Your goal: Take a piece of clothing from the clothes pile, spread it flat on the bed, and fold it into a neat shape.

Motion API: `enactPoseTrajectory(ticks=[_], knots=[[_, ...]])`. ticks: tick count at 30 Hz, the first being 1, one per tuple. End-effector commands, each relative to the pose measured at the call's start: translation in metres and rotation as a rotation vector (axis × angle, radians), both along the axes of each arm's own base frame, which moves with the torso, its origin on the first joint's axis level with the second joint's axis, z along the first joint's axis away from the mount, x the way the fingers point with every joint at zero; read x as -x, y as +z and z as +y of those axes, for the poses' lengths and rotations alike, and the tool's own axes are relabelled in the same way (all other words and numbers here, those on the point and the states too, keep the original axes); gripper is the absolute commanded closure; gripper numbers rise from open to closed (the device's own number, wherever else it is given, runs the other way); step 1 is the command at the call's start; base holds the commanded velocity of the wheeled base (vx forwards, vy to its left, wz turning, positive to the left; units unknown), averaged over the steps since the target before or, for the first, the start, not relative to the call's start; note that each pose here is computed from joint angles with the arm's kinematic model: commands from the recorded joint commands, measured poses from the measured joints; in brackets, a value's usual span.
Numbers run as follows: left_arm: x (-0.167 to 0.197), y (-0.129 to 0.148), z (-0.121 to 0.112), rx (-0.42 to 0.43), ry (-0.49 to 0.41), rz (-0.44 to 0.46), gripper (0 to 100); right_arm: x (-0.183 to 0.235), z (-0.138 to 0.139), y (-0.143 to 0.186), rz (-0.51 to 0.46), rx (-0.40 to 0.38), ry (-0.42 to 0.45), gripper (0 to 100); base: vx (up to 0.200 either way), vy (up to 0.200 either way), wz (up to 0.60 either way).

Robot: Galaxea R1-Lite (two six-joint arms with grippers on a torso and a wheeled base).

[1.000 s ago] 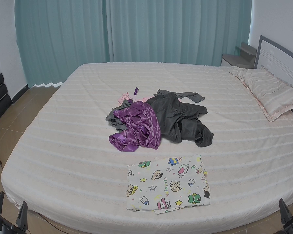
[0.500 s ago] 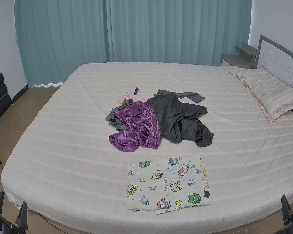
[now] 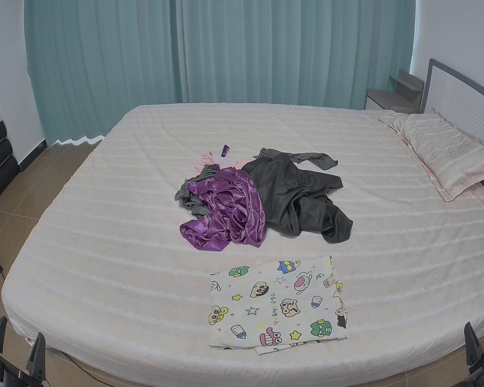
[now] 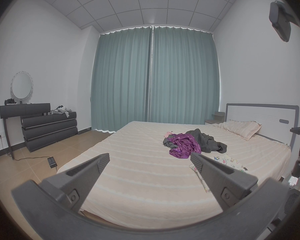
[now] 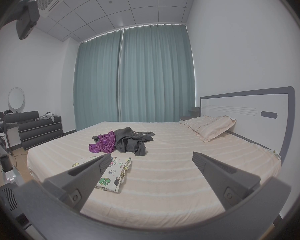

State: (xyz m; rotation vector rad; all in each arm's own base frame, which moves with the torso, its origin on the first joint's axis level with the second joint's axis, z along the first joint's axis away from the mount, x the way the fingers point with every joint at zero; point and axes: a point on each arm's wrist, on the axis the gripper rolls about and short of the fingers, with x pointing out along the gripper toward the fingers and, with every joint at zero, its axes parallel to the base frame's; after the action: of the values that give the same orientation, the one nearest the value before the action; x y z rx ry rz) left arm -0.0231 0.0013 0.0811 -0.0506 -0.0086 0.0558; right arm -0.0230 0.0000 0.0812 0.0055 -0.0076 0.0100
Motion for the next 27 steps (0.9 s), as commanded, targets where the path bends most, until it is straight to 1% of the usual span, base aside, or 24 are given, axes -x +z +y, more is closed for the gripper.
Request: enactPoseTrajectory(ticks=[1, 12, 18, 27], knots=[[-0.0003, -0.0051, 0.0000, 0.000, 0.001, 0.004, 0, -0.0002, 0.0000, -0.0051, 0.002, -0.002, 0.001, 0, 0.000, 0.000, 0.00], [-0.0003, -0.0051, 0.0000, 0.002, 0.001, 0.004, 0, -0.0002, -0.0001, -0.0051, 0.002, -0.004, -0.004, 0, 0.000, 0.000, 0.00], [-0.0003, -0.0053, 0.0000, -0.041, 0.001, 0.008, 0, -0.0002, -0.0001, -0.0051, 0.002, 0.001, -0.004, 0, 0.000, 0.000, 0.00], [-0.0003, -0.0053, 0.0000, -0.041, 0.001, 0.008, 0, -0.0002, -0.0001, -0.0051, 0.002, 0.001, -0.004, 0, 0.000, 0.000, 0.00]])
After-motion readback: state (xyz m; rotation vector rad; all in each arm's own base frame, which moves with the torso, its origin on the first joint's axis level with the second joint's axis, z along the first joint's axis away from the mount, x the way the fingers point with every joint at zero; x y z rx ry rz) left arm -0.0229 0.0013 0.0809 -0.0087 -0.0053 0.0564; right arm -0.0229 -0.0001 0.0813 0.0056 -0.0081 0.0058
